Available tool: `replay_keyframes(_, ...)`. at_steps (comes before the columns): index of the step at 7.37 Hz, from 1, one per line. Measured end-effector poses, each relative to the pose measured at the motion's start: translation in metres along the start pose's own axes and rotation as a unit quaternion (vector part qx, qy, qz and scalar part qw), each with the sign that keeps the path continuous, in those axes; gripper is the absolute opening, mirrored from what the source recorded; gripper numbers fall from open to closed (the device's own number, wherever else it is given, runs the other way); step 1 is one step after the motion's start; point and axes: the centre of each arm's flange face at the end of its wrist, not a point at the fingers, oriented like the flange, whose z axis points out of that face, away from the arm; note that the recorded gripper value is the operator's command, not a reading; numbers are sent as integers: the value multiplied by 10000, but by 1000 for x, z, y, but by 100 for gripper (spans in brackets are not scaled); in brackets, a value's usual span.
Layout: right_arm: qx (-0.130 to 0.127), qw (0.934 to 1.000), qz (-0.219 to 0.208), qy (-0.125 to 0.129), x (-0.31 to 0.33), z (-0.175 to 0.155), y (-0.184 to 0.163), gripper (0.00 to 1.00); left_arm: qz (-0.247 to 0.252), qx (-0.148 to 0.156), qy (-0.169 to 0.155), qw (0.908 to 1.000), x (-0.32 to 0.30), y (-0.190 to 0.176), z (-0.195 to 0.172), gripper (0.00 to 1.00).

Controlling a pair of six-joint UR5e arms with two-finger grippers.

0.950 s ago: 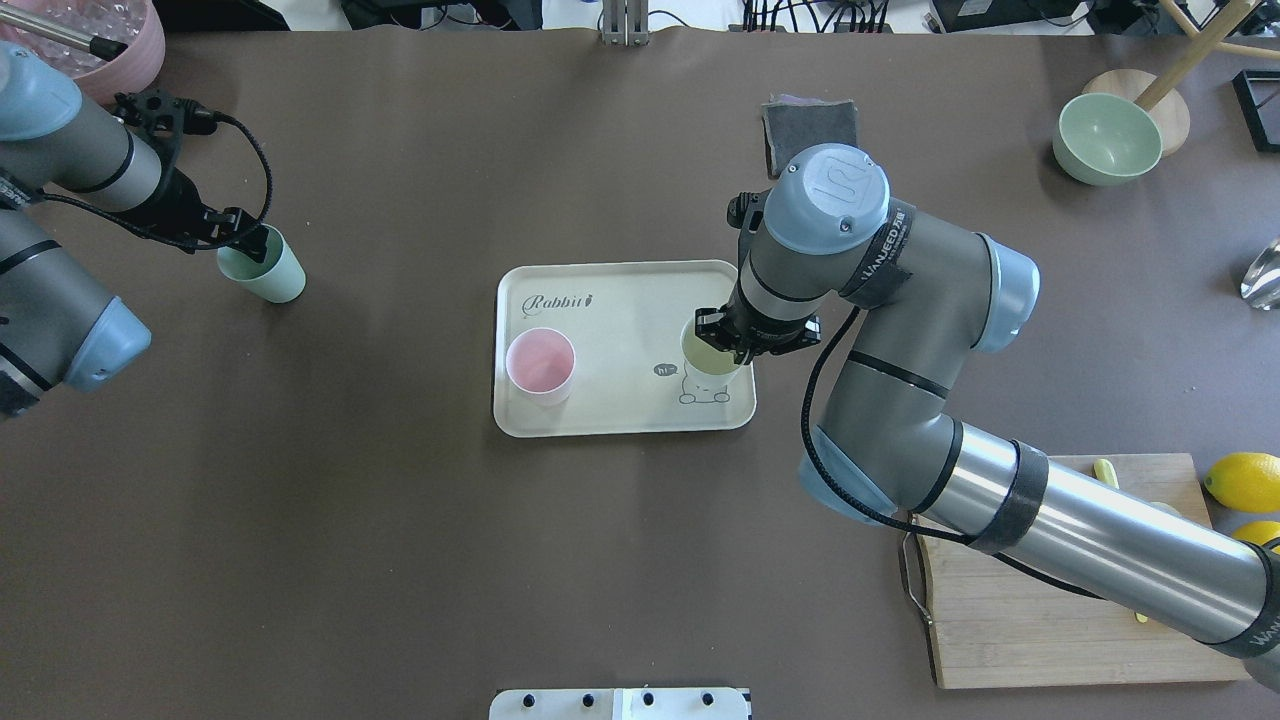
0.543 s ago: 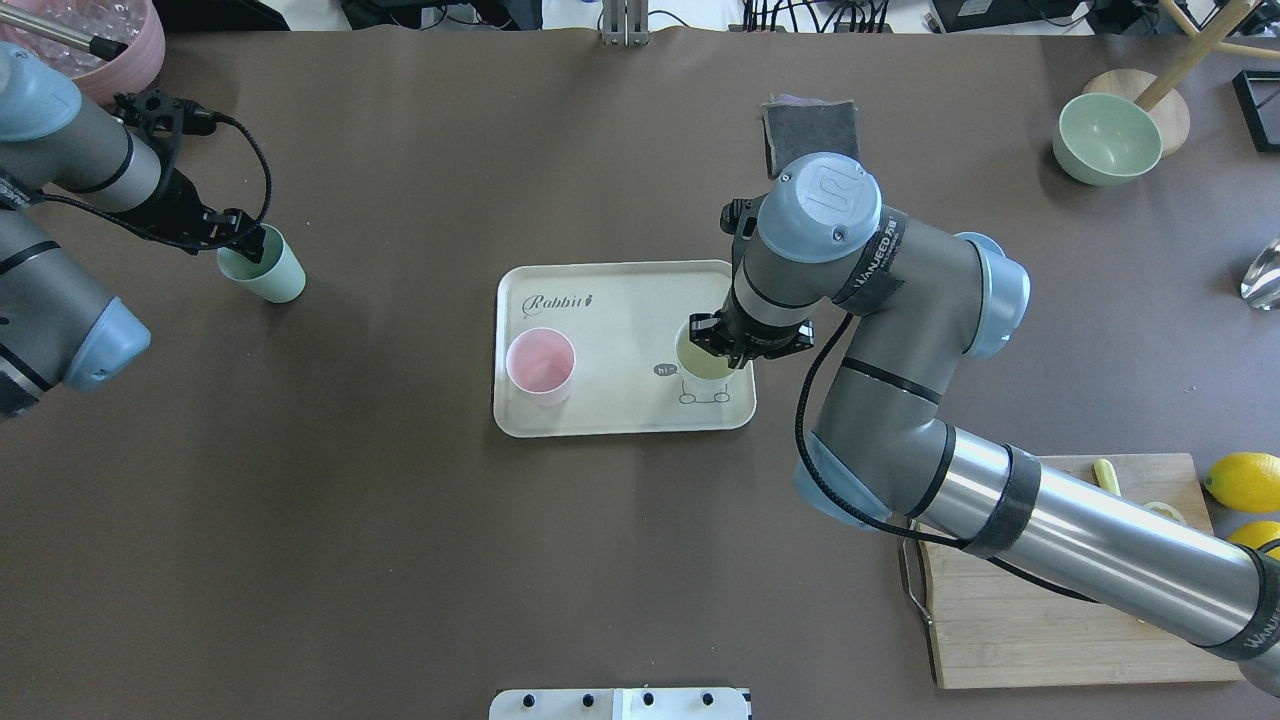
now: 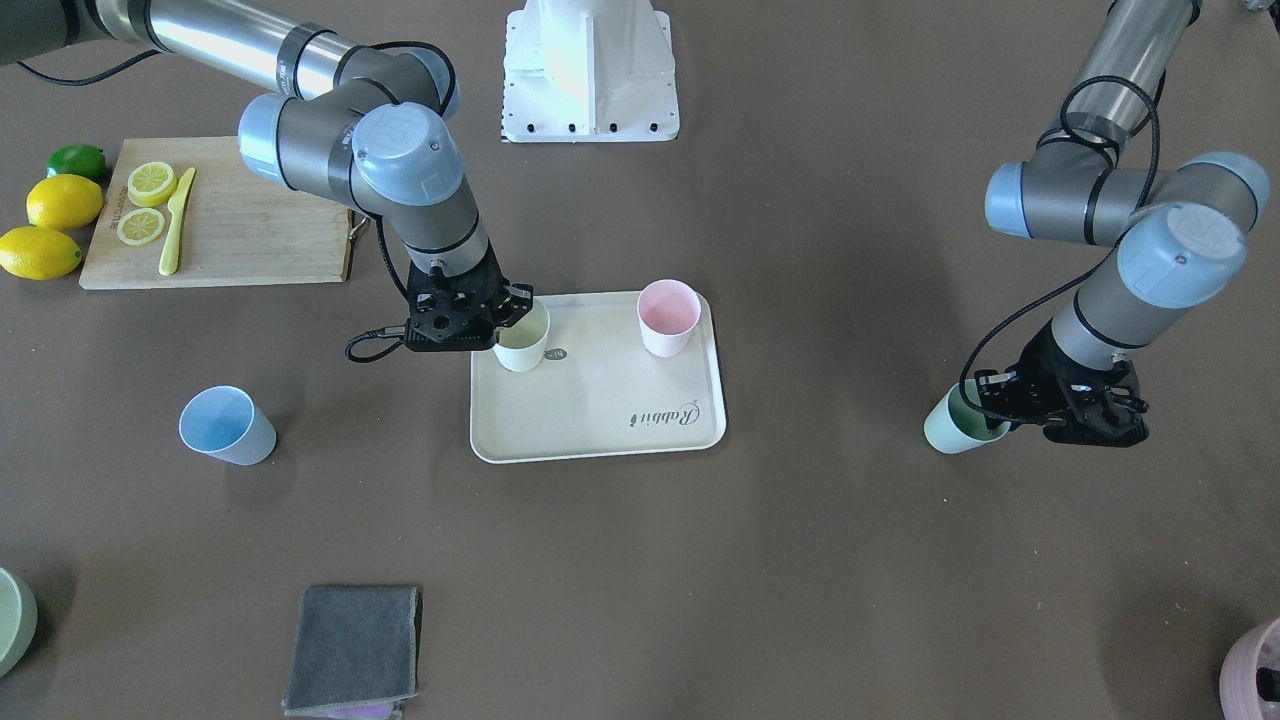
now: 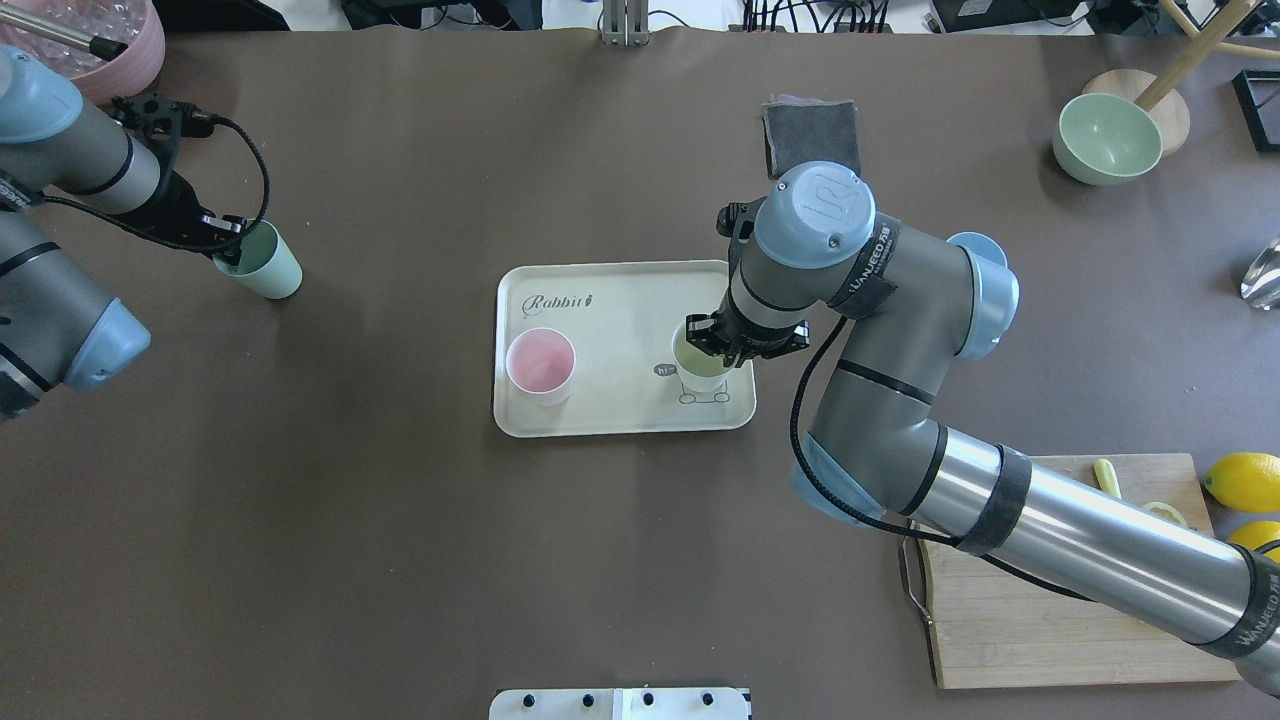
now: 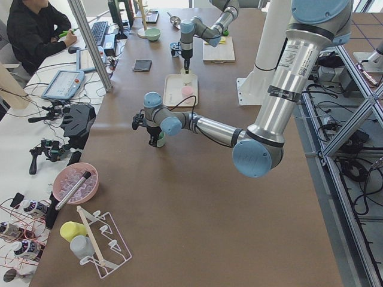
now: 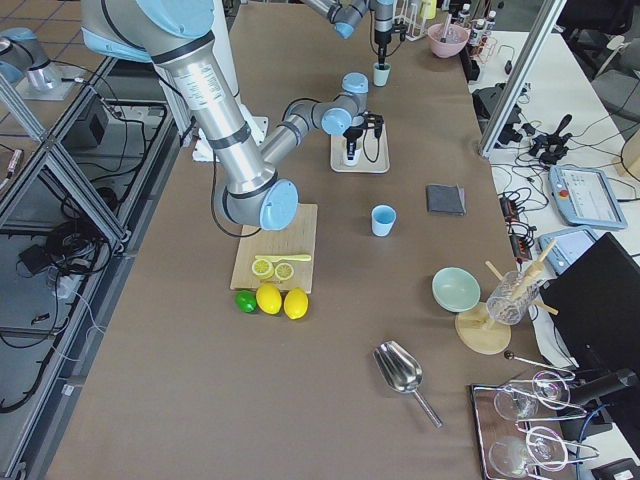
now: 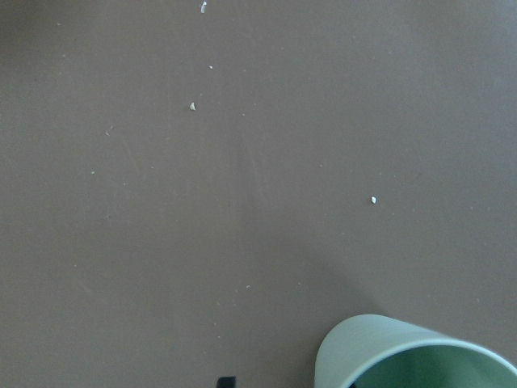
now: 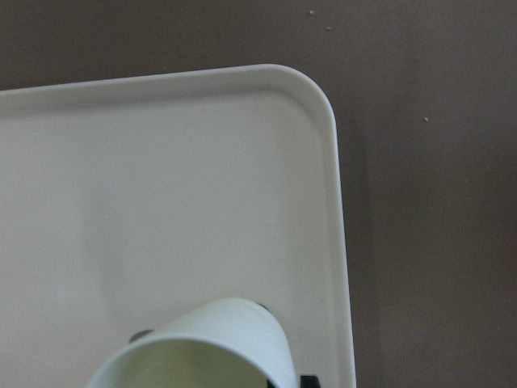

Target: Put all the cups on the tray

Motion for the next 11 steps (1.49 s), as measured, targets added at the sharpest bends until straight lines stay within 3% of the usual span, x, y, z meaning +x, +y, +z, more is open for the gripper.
replay_keyframes(2, 85, 9999, 91, -48, 5, -13, -11, 100, -93, 12, 48, 9999, 9, -1, -3, 0)
replay_keyframes(5, 88, 9990, 310, -312, 21, -81, -32, 100, -148, -19, 179, 9997, 56, -25, -34, 0)
replay_keyframes(8, 192, 9984, 524, -80, 70, -126, -70, 100, -565, -19, 370, 9977, 152, -58, -82, 0)
replay_keyframes(11, 177, 9996, 149, 191, 172, -149, -116, 100, -853, -95, 532, 9949, 273, -32, -69, 0)
